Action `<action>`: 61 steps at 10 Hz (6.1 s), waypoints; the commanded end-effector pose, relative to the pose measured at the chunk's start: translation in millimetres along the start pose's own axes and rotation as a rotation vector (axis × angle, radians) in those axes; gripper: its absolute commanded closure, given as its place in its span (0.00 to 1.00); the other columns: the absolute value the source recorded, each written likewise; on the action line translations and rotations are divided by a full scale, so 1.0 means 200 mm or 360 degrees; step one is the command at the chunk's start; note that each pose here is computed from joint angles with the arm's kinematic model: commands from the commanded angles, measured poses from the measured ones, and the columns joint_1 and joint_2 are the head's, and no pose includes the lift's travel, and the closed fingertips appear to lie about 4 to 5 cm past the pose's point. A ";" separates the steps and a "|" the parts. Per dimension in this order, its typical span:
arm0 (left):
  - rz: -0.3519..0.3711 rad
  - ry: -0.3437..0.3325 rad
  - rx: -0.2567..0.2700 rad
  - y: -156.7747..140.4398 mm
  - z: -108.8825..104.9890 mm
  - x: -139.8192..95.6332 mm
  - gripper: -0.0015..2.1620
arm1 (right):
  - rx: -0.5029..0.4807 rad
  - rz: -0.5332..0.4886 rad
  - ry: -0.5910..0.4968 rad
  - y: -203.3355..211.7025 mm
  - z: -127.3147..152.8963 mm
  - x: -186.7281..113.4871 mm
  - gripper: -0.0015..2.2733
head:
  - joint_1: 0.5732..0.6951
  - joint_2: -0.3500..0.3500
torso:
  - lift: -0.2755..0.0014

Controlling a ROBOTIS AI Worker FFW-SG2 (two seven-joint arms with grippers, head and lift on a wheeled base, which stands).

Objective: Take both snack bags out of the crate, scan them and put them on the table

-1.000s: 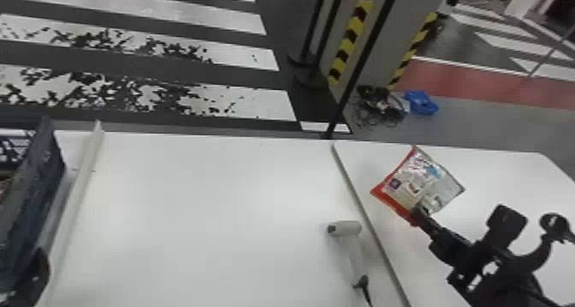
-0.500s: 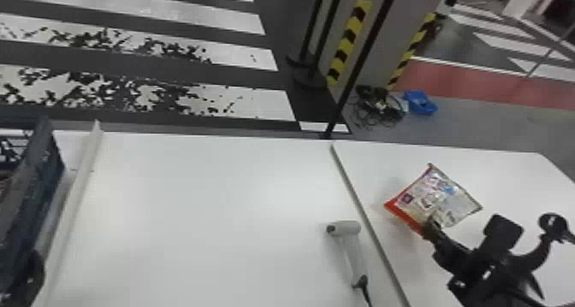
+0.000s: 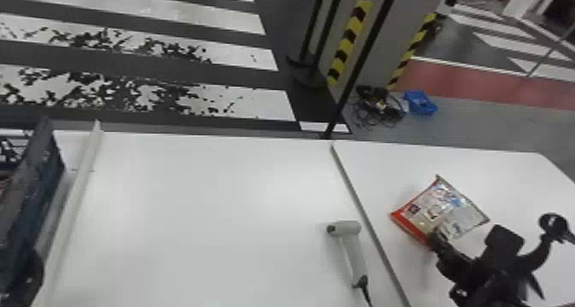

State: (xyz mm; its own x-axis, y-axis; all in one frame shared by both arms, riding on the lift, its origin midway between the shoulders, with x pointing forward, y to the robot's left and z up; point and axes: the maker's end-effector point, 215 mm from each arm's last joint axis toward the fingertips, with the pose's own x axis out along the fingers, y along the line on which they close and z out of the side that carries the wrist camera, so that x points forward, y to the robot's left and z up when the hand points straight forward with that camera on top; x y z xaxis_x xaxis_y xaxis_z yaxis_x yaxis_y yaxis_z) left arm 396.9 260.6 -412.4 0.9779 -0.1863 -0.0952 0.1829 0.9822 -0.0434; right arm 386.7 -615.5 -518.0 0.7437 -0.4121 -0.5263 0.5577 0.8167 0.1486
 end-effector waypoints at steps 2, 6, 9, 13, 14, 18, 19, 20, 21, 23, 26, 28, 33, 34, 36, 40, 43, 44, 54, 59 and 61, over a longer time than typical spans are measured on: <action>0.0000 0.0003 -0.0002 0.00 0.00 0.00 0.04 | 0.0029 -0.0060 -0.0138 -0.06 0.09 -0.02 0.00 | 1.00 0.00 | 0.66; -0.0004 -0.0009 -0.0003 0.00 0.02 -0.01 0.04 | 0.0150 -0.0046 -0.0612 -0.06 0.49 -0.22 0.03 | 1.00 0.00 | 0.66; -0.0006 -0.0010 -0.0004 0.00 0.02 -0.01 0.04 | 0.0016 0.0150 -0.0796 0.32 0.59 -0.42 0.03 | 1.00 0.00 | 0.66; -0.0007 -0.0028 0.0000 -0.01 0.05 -0.01 0.04 | -0.0353 0.0553 -0.0946 1.22 0.39 -0.71 0.02 | 1.00 0.06 | 0.66; -0.0006 -0.0028 0.0004 0.00 0.06 -0.02 0.04 | -0.0398 0.0601 -0.0934 1.36 0.29 -0.76 0.01 | 1.00 0.15 | 0.66; -0.0011 -0.0017 0.0005 0.00 0.05 -0.02 0.04 | -0.0476 0.0815 -0.0948 1.83 -0.04 -1.06 0.01 | 1.00 0.45 | 0.66; -0.0014 -0.0016 0.0006 -0.01 0.05 -0.02 0.04 | -0.0491 0.0772 -0.0950 1.88 -0.10 -1.10 0.01 | 1.00 0.51 | 0.66; -0.0019 -0.0020 0.0005 -0.02 0.05 -0.02 0.04 | -0.0485 0.0786 -0.0920 1.92 -0.17 -1.12 0.01 | 1.00 0.55 | 0.66; -0.0023 -0.0007 0.0004 -0.02 0.04 -0.02 0.04 | -0.0480 0.0806 -0.0870 1.95 -0.26 -1.15 0.01 | 1.00 0.57 | 0.66; -0.0044 0.0002 -0.0004 -0.06 0.04 -0.02 0.04 | -0.0482 0.0795 -0.0783 1.96 -0.41 -1.13 0.01 | 1.00 0.64 | 0.66; -0.0062 0.0004 -0.0018 -0.13 0.09 0.00 0.04 | -0.0471 0.0732 -0.0774 1.92 -0.42 -1.11 0.01 | 1.00 0.65 | 0.66; -0.0102 -0.0092 -0.0013 -0.20 0.30 0.01 0.04 | -0.0476 0.0707 -0.0763 1.88 -0.43 -1.08 0.02 | 1.00 0.62 | 0.66; 0.0000 -0.0091 -0.0009 0.01 0.65 0.07 0.04 | -0.0464 0.0700 -0.0751 1.86 -0.46 -1.08 0.02 | 1.00 0.58 | 0.66; 0.0049 -0.0128 -0.0067 0.13 0.74 0.09 0.04 | -0.0461 0.0702 -0.0749 1.87 -0.46 -1.08 0.02 | 1.00 0.62 | 0.66; 0.0165 -0.0172 -0.0025 0.32 0.89 0.16 0.04 | -0.0464 0.0709 -0.0738 1.87 -0.48 -1.08 0.02 | 1.00 0.70 | 0.66; 0.0230 0.0040 -0.0003 0.57 0.92 0.38 0.04 | -0.0471 0.0727 -0.0698 1.89 -0.54 -1.10 0.02 | 1.00 0.81 | 0.66; 0.0225 0.0442 0.0020 0.63 0.71 0.50 0.03 | -0.0470 0.0744 -0.0683 1.90 -0.57 -1.13 0.02 | 1.00 0.84 | 0.66; 0.0232 0.0537 0.0001 0.65 0.64 0.51 0.03 | -0.0469 0.0743 -0.0680 1.90 -0.58 -1.13 0.02 | 1.00 0.84 | 0.66; 0.0246 0.1079 -0.0098 0.70 0.15 0.74 0.04 | -0.0512 0.0741 -0.0622 1.90 -0.66 -1.10 0.02 | 1.00 0.85 | 0.66; 0.0299 0.1208 -0.0136 0.76 -0.06 0.69 0.04 | -0.0523 0.0757 -0.0600 1.93 -0.69 -1.07 0.02 | 1.00 0.86 | 0.66; 0.0315 0.1248 -0.0150 0.78 -0.14 0.67 0.04 | -0.0535 0.0777 -0.0588 1.96 -0.70 -1.06 0.02 | 1.00 0.87 | 0.66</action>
State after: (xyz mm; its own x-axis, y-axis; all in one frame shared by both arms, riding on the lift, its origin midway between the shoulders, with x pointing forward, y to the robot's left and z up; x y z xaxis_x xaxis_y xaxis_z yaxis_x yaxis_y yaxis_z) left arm 555.8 386.1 -455.3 0.6348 -0.0101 -0.7726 -0.0249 0.9991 -0.0335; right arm 394.0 -153.6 -465.2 0.9902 -0.0320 -0.1362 0.0319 0.9995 -0.0029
